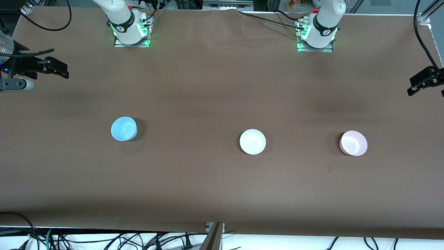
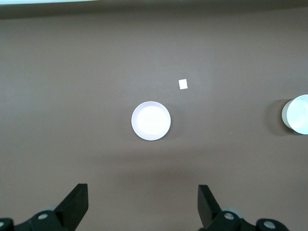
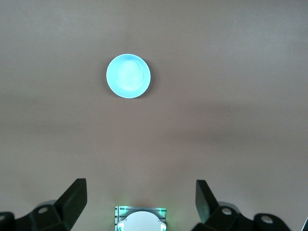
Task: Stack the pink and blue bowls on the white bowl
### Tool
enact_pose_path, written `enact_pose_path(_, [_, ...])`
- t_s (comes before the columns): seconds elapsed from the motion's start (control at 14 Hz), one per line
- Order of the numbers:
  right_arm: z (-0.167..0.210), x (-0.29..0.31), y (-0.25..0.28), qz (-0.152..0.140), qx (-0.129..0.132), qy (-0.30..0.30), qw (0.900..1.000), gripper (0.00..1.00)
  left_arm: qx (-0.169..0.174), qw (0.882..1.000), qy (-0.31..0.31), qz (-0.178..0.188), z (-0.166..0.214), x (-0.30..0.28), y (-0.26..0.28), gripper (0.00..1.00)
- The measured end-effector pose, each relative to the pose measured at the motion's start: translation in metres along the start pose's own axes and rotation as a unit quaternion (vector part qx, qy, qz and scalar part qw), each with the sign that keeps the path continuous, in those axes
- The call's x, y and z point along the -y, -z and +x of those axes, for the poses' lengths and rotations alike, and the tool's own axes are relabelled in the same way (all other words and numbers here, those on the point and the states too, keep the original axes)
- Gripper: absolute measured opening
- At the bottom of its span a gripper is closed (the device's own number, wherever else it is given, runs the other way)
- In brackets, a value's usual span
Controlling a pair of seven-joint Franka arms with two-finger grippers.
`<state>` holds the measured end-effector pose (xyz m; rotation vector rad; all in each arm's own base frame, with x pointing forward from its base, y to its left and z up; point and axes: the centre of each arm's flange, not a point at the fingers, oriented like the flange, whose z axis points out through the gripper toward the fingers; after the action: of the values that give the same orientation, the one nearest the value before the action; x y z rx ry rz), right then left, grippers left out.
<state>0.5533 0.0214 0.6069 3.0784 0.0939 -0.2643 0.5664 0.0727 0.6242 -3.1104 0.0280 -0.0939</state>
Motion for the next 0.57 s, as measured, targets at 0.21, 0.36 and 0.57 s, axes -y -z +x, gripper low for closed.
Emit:
enact_pose_path(0.21, [0.000,0.000,0.000,0.000,0.000,0.000,1.000,1.00,0.006,1.000,0.020,0.004,0.011,0.028,-0.026,1.00])
enact_pose_path(0.36, [0.000,0.000,0.000,0.000,0.000,0.000,1.000,1.00,0.009,1.000,0.028,0.008,0.026,0.043,-0.055,1.00])
enact_pose_path(0.57, [0.000,0.000,0.000,0.000,0.000,0.000,1.000,1.00,0.018,1.000,0.021,0.012,0.048,0.054,-0.107,1.00])
